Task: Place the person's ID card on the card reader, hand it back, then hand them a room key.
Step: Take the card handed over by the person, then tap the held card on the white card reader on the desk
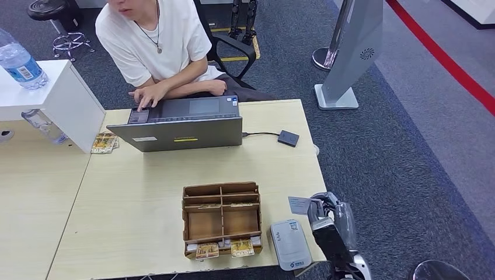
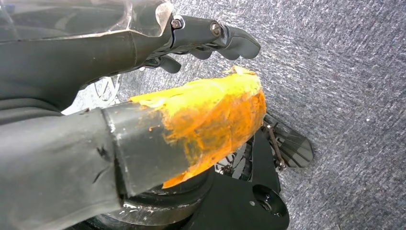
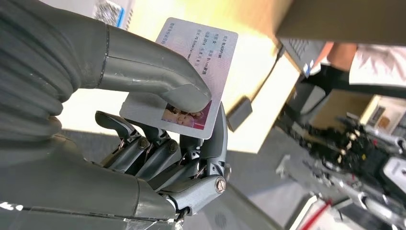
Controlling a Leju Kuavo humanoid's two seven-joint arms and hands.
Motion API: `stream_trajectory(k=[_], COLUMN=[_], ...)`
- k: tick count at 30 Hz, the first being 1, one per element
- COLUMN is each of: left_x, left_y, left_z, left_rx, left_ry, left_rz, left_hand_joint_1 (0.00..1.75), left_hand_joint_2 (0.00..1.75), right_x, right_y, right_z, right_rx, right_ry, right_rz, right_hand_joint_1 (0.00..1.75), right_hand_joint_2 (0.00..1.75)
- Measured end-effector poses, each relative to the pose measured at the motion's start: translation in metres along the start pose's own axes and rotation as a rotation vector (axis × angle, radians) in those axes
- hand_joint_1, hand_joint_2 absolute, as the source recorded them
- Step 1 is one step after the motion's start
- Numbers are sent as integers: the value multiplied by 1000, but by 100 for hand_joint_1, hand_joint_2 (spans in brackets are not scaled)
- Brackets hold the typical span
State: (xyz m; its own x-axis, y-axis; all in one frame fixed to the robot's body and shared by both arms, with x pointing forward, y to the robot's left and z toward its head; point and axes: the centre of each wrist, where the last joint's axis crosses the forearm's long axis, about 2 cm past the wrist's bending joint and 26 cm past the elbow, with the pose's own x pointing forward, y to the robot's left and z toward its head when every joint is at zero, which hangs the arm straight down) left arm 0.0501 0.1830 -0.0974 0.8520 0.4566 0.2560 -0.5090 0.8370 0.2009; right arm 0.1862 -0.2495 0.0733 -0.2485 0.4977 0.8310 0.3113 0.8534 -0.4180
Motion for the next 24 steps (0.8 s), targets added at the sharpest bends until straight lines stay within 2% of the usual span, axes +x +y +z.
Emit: stream_trajectory(k=[11,24], left_x=[1,0], left_y=[1,1], left_z=[-1,-1], left_rx=[-1,-15], left_ry=[-7,16], left_rz=[2,5], left_hand_joint_1=[0,0], left_hand_joint_2=[0,0], right_x=[-24,-42], right_y=[-13,-34], right_z=[17,34], right_rx=[203,357], right_ry=[122,212], right_rz=[-130,-112], right_hand_joint_1=[175,175], right_hand_joint_2=[175,175])
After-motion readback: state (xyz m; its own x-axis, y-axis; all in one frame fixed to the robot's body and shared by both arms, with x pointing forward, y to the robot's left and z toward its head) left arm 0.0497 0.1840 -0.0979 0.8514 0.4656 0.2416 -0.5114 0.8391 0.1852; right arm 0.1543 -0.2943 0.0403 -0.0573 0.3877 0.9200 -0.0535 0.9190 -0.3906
